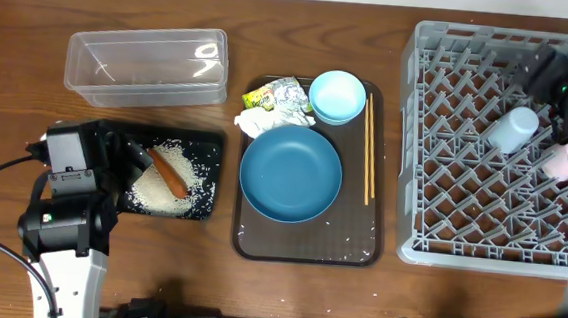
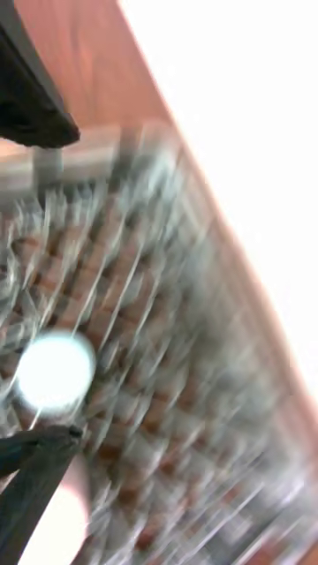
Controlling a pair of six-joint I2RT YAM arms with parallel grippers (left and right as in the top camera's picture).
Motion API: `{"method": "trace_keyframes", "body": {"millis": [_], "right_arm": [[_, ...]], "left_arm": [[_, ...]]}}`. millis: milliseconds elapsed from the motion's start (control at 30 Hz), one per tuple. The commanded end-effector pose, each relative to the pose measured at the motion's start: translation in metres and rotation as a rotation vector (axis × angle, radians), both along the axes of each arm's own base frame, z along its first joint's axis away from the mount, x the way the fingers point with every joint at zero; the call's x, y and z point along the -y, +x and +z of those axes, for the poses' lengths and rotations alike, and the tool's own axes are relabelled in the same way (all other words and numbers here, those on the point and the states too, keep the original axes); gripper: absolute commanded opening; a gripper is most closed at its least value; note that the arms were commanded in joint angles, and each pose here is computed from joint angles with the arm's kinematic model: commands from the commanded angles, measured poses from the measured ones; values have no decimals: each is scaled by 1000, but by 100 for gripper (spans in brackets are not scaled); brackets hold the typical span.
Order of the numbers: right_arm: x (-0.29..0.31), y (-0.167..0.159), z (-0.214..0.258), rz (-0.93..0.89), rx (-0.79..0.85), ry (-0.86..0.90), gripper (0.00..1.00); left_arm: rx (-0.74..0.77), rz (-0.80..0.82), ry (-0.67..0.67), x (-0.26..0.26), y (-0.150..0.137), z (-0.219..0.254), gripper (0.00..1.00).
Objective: Sort waste into correct bins and load items into the dishwasher rack
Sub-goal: 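Move the right gripper to the blue plate rim and grasp it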
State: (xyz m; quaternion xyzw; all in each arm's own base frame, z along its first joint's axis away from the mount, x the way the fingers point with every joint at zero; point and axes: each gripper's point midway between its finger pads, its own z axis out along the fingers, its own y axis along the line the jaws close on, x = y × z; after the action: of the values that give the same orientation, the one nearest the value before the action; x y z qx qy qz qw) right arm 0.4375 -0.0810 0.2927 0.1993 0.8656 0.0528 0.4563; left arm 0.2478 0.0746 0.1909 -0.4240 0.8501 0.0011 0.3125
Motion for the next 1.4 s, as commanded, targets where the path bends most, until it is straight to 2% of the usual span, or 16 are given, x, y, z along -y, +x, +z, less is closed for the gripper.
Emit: {"method": "trace_keyframes", "body": {"millis": [0,100,167,367,500,533,733,867,1000,1067,1133,1267,1300,1367], "right_arm": [[-92,-12,53,307,150,141,99],[-168,-30,75,556,202,209,99],[-209,-40,72,653,181,221,99],[-280,-62,15,727,-20,145,99],[-288,-66,-42,595,-207,50,96],[-289,-67,-57,568,-256,36,91],[-318,-77,-135,620,-481,4,73],[-313,-80,-180,574,-616,-17,72],[-297,-84,-211,531,-726,-34,71],[-292,-88,-223,519,-774,-43,66],[-293,-93,-234,546,-816,-49,60],[-302,-104,-253,604,-882,-39,57],[-303,-106,-257,606,-895,-44,54],[-304,-111,-267,609,-921,-54,41]], "left_arm": [[-9,4,22,-4,-1,0,99],[-9,4,22,-4,-1,0,99],[-9,4,22,-4,-1,0,99],[-9,4,22,-4,-1,0,99],[-9,4,22,-4,-1,0,99],[-9,4,22,-4,-1,0,99],[-9,4,22,-4,-1,0,99],[-9,4,22,-4,-1,0,99],[-9,4,22,-4,-1,0,99],[-9,4,22,-4,-1,0,99],[-9,4,22,-4,-1,0,99],[-9,4,22,-4,-1,0,99],[-9,4,22,-4,-1,0,99],[-9,4,22,-4,-1,0,99]]}}
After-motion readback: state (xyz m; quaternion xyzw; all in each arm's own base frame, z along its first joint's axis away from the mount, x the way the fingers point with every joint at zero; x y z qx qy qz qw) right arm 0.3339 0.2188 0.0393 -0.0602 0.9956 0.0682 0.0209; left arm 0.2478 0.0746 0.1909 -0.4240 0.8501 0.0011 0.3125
